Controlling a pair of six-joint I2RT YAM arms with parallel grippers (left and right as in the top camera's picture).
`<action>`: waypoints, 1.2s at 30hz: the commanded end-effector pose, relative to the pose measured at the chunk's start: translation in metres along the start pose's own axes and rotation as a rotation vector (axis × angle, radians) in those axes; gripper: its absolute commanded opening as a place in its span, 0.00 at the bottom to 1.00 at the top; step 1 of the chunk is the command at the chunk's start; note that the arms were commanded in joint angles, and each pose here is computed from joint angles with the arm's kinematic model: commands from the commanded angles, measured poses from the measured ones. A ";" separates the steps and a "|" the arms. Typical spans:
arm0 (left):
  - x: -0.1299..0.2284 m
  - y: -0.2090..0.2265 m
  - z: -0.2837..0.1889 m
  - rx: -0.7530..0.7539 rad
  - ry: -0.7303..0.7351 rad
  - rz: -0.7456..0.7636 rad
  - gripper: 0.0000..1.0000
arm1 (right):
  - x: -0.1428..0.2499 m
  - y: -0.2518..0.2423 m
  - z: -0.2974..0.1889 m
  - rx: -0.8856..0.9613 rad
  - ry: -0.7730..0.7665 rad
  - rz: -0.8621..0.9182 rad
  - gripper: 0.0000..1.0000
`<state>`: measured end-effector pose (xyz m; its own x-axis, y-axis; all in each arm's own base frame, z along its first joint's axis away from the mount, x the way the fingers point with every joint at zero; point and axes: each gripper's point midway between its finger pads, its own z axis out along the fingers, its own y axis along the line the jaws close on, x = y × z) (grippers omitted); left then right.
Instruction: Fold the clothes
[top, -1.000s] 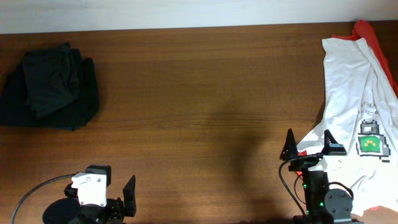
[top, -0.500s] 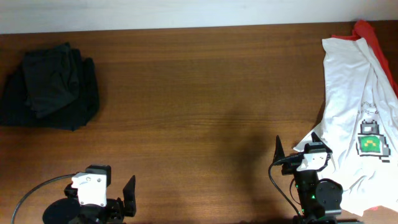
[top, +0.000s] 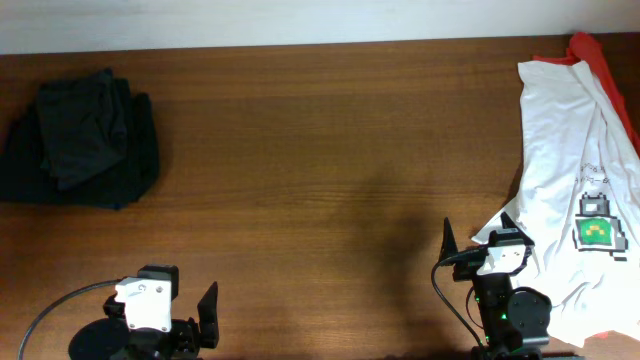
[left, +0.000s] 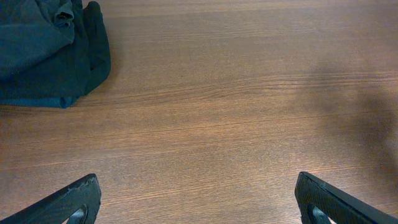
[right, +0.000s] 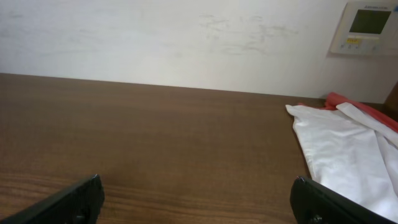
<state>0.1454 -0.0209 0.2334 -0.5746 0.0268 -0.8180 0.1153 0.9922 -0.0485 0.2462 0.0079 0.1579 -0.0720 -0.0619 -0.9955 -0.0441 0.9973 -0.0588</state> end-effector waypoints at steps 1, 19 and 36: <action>0.000 0.002 -0.001 -0.011 -0.004 -0.005 0.99 | 0.001 0.001 0.000 -0.007 -0.001 -0.006 0.99; -0.001 0.007 0.044 -0.009 -0.152 0.017 0.99 | 0.001 0.001 0.000 -0.007 -0.001 -0.006 0.99; -0.021 0.031 0.105 -0.109 -0.663 0.062 0.99 | 0.001 0.001 0.000 -0.007 -0.001 -0.006 0.99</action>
<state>0.2437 -0.0208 0.1986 0.0740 0.0415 -0.9964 0.1272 0.9906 0.0507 0.2462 0.0082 0.1583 -0.0703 -0.0614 -0.9956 -0.0458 0.9973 -0.0582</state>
